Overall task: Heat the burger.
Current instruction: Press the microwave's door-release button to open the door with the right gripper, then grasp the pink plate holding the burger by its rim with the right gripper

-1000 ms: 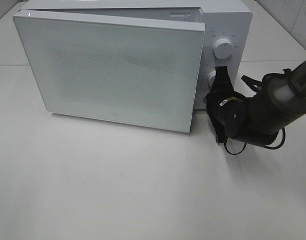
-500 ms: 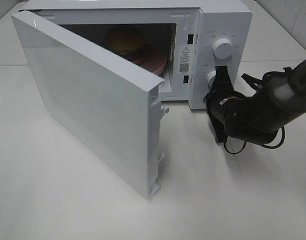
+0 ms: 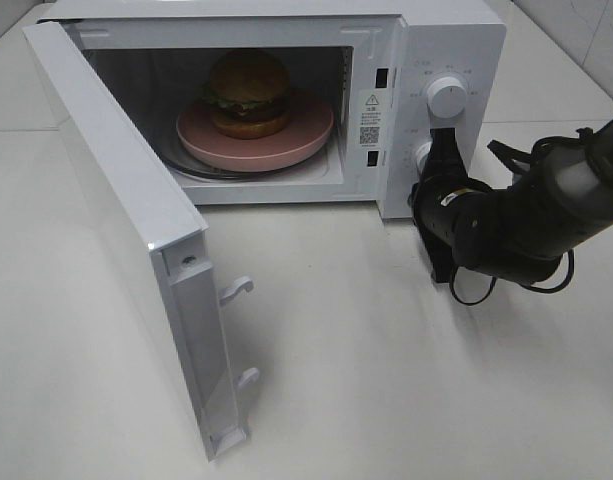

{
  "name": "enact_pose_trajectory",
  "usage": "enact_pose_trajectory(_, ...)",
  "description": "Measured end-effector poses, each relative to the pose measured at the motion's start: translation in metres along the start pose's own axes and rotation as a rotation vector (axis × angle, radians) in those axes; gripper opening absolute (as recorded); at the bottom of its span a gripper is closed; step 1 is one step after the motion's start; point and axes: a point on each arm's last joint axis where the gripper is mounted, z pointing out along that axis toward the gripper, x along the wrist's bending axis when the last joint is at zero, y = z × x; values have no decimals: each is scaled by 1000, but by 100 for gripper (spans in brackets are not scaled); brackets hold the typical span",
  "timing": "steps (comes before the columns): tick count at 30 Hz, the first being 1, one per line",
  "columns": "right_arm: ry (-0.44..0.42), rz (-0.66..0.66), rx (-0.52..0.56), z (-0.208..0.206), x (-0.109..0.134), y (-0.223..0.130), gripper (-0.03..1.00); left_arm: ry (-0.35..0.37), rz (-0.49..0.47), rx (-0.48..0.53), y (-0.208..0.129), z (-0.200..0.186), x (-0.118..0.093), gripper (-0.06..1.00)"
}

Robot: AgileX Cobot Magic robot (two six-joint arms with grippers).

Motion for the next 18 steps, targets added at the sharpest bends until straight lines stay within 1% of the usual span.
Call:
enact_pose_trajectory(7,-55,-19,58,-13,8,3,1,0,0,0,0,0,0,99)
enact_pose_trajectory(11,-40,-32,70,-20,12,4,1,0,0,0,0,0,0,99)
enact_pose_trajectory(13,-24,-47,80,-28,19,6,1,0,0,0,0,0,0,99)
enact_pose_trajectory(17,-36,-79,106,-35,23,6,1,0,0,0,0,0,0,99)
enact_pose_trajectory(18,-54,-116,137,-40,26,5,1,0,0,0,0,0,0,99)
